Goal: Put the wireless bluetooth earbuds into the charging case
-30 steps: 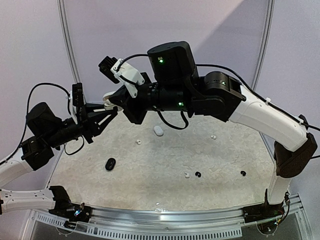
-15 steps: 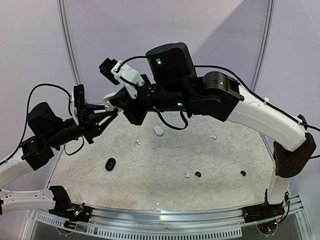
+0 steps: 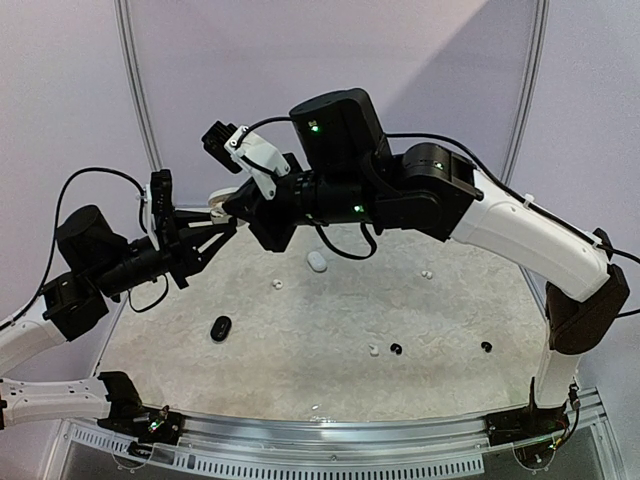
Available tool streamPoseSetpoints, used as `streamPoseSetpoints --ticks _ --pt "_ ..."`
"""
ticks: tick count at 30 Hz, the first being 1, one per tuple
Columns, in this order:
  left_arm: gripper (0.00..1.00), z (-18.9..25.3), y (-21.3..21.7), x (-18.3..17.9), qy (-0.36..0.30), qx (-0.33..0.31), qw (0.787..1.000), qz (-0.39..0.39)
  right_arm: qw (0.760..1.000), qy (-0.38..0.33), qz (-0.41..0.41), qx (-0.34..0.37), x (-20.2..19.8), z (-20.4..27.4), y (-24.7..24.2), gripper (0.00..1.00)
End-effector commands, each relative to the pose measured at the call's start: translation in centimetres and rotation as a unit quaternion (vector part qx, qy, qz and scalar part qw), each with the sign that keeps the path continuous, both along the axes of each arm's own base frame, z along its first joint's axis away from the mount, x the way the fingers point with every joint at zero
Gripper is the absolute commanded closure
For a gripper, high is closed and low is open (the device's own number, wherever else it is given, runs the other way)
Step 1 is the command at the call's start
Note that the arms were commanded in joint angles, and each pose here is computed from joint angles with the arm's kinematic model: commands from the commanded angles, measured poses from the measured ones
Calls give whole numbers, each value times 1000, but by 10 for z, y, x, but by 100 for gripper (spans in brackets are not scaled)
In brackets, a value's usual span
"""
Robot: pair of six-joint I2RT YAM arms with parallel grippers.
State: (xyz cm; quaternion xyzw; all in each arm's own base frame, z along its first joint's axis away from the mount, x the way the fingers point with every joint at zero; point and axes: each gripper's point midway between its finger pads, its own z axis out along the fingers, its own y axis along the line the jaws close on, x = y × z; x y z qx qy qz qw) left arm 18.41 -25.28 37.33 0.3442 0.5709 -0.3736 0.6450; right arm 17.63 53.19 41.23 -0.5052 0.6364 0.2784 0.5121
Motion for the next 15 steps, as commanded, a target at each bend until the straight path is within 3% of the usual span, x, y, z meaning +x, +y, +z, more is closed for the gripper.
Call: streamPoseSetpoints --ticks 1,10,15 --pt "100 14 7 -1 0 -40 999 4 999 20 -4 -43 6 -33 0 100" --pt "100 9 11 7 21 -44 999 20 996 -5 5 88 -8 69 -35 100" --pt "100 9 12 8 22 -45 998 25 989 15 1 145 -5 98 -56 97"
